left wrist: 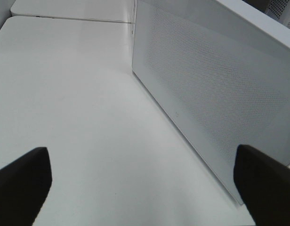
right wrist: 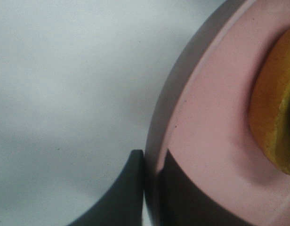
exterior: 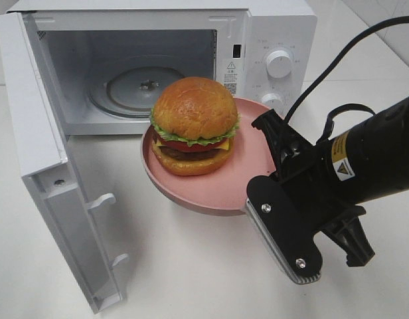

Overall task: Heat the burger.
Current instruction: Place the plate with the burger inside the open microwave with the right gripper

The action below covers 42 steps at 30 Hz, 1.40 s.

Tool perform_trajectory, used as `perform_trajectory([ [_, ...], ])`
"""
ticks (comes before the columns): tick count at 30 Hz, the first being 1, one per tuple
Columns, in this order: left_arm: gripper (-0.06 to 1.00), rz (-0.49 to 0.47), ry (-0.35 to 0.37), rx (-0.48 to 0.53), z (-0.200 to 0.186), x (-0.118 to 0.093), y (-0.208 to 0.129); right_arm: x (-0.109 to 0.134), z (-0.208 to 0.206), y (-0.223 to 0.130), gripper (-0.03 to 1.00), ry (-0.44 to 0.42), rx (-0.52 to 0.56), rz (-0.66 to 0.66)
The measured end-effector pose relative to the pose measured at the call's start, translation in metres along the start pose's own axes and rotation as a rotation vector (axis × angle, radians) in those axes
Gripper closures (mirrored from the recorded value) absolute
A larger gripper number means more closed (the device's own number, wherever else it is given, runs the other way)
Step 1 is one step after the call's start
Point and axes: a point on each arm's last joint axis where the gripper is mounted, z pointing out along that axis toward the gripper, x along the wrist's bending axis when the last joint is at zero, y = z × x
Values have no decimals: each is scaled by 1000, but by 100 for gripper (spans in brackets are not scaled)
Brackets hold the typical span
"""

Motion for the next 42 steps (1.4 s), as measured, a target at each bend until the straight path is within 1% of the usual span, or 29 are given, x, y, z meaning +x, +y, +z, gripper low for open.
perform_trajectory([
  [3,-2,0,0,0,0,0,0,-2,0,0,92,-18,-26,-27],
  [8,-2,0,0,0,0,0,0,-3,0,-1,92,-28,-27,-70],
  [23,-2,0,0,0,0,0,0,-3,3,-2,92,-20,-17,-100],
  [30,-2,0,0,0,0,0,0,-17,15,5,92,-8,-20,-107],
  [37,-2,0,0,0,0,0,0,-35,31,8,92,-5,-23,-65],
  [38,-2,0,0,0,0,0,0,-39,34,10,92,-5,-25,-66],
  [41,-2,0,0,0,0,0,0,-41,35,11,92,-7,-27,-72],
  [42,-2,0,0,0,0,0,0,-46,40,13,92,-6,-29,-75],
])
